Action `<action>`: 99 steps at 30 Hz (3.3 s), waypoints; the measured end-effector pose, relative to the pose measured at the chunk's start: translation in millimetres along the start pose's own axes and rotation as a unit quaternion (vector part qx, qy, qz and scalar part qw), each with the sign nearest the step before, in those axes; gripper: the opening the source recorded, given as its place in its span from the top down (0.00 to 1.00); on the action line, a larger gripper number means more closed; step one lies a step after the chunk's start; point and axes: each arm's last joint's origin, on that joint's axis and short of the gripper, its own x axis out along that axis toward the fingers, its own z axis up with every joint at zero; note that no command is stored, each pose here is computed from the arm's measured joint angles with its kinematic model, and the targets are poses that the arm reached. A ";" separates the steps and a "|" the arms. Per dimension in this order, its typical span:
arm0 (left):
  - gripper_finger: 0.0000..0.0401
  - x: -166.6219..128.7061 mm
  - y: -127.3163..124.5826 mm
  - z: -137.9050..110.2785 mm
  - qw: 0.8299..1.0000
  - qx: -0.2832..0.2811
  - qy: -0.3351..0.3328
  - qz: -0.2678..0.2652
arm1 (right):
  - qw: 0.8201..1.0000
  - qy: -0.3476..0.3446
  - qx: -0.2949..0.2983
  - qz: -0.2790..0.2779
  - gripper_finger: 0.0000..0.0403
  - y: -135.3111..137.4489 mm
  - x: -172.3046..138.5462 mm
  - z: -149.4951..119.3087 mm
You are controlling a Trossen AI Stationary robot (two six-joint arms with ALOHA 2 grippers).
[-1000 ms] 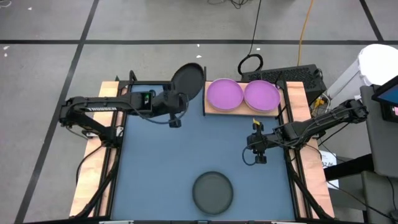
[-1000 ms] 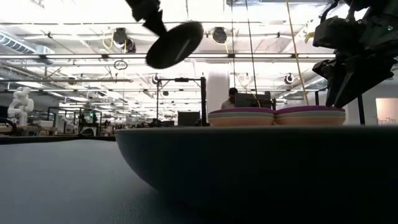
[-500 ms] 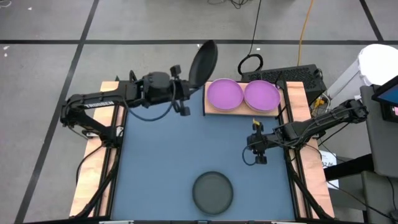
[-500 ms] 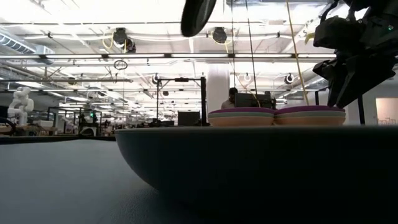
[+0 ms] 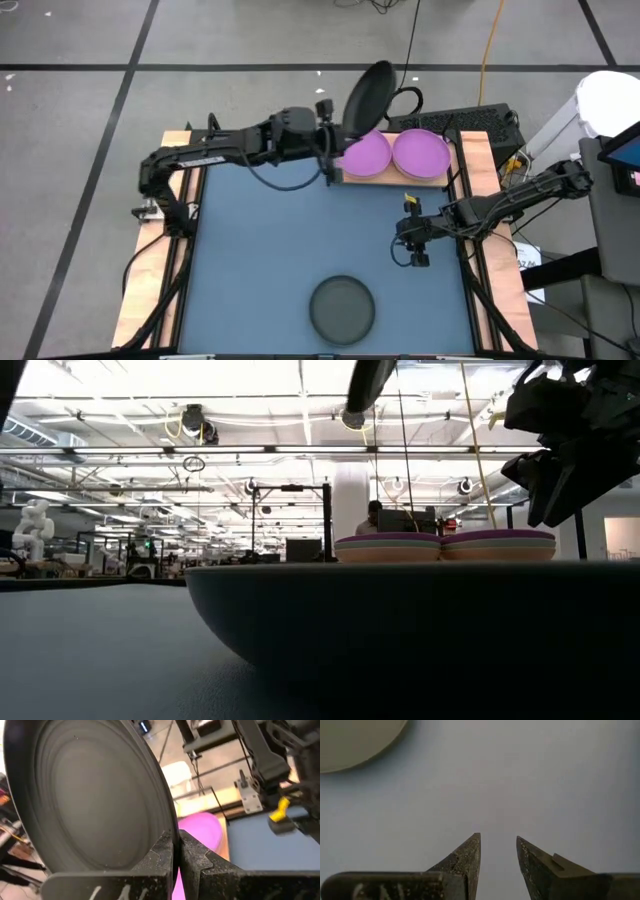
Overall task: Place and stack plates onto a shelf
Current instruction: Stack the top black plate on top of the purple plate on the shelf
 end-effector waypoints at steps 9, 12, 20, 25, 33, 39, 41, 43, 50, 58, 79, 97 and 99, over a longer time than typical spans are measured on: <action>0.97 51.6 -6.6 -10.5 1.000 0.005 0.010 -0.024 | 1.000 0.008 0.010 0.027 0.72 1.7 -0.1 -0.6; 0.97 65.8 -8.6 -22.3 0.999 0.001 0.026 -0.025 | 0.999 0.009 0.007 0.037 0.72 3.4 -0.3 -0.9; 0.97 100.4 -29.1 -52.8 0.996 -0.012 0.073 -0.048 | 0.998 0.016 -0.006 0.055 0.72 9.3 -1.1 -3.1; 0.97 112.3 -36.3 -70.4 0.992 -0.022 0.118 -0.047 | 0.998 0.019 -0.011 0.063 0.72 11.2 -1.4 -3.8; 0.97 116.6 -32.4 -87.1 0.984 -0.056 0.161 -0.048 | 0.998 0.021 -0.012 0.063 0.72 11.4 -1.4 -4.3; 0.97 117.0 -36.2 -96.3 0.977 -0.056 0.193 -0.064 | 0.998 0.022 -0.012 0.063 0.72 11.4 -1.4 -4.4; 0.97 116.5 -37.9 -99.6 0.974 -0.053 0.208 -0.071 | 0.998 0.021 -0.012 0.063 0.72 11.4 -1.4 -4.3; 0.97 116.0 -39.0 -101.4 0.972 -0.051 0.216 -0.076 | 0.998 0.022 -0.012 0.063 0.72 11.4 -1.4 -4.4; 0.97 112.6 -42.2 -106.0 0.964 -0.034 0.244 -0.096 | 0.998 0.022 -0.012 0.063 0.72 11.4 -1.4 -4.4; 0.97 117.4 -57.5 -112.3 0.956 0.042 0.255 -0.136 | 0.998 0.022 -0.006 0.063 0.72 11.4 -1.4 -4.3; 0.97 121.1 -49.3 -133.2 0.940 0.074 0.304 -0.134 | 0.998 0.022 -0.002 0.061 0.72 11.2 -1.3 -4.4; 0.91 127.9 -61.0 -141.2 0.931 0.109 0.298 -0.179 | 0.998 0.022 -0.004 0.061 0.72 11.2 -1.3 -4.4; 0.91 128.6 -61.5 -142.1 0.931 0.110 0.299 -0.178 | 0.998 0.022 -0.004 0.061 0.72 11.1 -1.2 -4.4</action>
